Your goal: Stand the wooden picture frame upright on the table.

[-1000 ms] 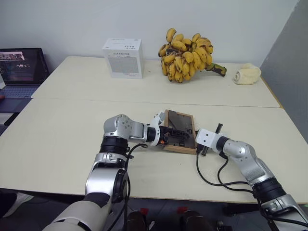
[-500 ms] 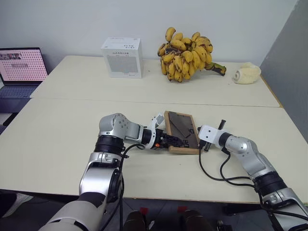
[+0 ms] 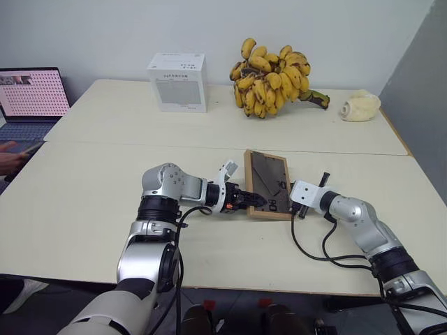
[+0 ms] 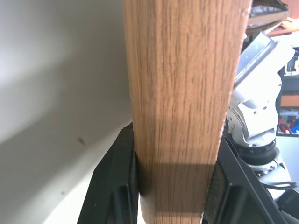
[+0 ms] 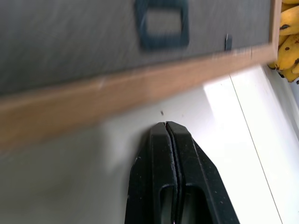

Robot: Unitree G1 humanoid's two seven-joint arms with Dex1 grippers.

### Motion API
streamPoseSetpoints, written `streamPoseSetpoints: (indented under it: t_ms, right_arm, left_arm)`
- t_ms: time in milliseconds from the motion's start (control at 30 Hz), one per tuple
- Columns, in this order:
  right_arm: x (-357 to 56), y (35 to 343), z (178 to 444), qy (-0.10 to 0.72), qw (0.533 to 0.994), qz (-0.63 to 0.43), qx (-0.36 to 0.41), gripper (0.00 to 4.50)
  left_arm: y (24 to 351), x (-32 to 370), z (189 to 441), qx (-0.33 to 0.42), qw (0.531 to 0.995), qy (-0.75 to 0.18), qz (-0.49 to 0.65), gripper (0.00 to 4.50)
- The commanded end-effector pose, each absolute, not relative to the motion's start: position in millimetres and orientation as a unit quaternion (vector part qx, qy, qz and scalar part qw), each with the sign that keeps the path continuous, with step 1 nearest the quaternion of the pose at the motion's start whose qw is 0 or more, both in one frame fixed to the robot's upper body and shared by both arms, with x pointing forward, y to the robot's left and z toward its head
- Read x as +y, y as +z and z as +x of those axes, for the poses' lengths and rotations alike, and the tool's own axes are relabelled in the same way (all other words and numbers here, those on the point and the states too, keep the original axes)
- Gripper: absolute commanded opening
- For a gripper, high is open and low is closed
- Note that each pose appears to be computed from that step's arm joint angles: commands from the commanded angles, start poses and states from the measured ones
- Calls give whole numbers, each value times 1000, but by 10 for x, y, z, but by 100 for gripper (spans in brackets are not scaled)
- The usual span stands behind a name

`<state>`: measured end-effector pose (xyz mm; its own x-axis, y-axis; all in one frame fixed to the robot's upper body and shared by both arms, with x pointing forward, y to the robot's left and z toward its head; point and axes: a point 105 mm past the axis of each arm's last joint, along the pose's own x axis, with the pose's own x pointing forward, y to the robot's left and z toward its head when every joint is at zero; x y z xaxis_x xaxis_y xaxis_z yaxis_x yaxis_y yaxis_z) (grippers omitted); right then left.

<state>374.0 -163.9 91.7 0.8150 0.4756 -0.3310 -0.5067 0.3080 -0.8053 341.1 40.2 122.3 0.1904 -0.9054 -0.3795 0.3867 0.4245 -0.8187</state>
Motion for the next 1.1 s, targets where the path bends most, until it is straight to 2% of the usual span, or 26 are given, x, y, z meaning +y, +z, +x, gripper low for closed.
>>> streamPoseSetpoints:
  t_ms: [33,100,167,300,467,533,600,700,800,1100]
  right_arm:
    - [-1918,1042,3685,279,817,-504,23,18]
    - [-1996,1122,3640,277,823,-495,22,39]
    - [-2047,1213,3597,275,830,-484,19,89]
    - [-2016,1671,3521,272,864,-424,-19,187]
    - [-1653,2275,3386,312,897,-303,-78,300]
    - [-1426,2530,3315,340,900,-250,-109,352]
    - [-1195,2760,3222,379,896,-189,-134,385]
    - [-922,2991,3116,427,885,-107,-153,385]
    - [-778,3058,3100,445,881,-67,-149,385]
    - [-680,2886,3257,440,887,-52,-133,385]
  left_arm:
    - [1459,484,3544,378,749,-469,-275,129]
    - [1489,552,3596,354,767,-467,-262,129]
    - [1529,609,3626,328,782,-471,-243,129]
    - [1664,726,3651,272,807,-484,-199,129]
    - [1811,750,3578,216,818,-518,-125,129]
    - [1901,739,3561,202,815,-529,-122,129]
    - [1987,727,3563,186,815,-536,-115,129]
    - [2084,681,3543,172,812,-548,-105,129]
    - [2152,627,3502,163,807,-560,-98,129]
    - [2328,504,3387,139,794,-587,-76,129]
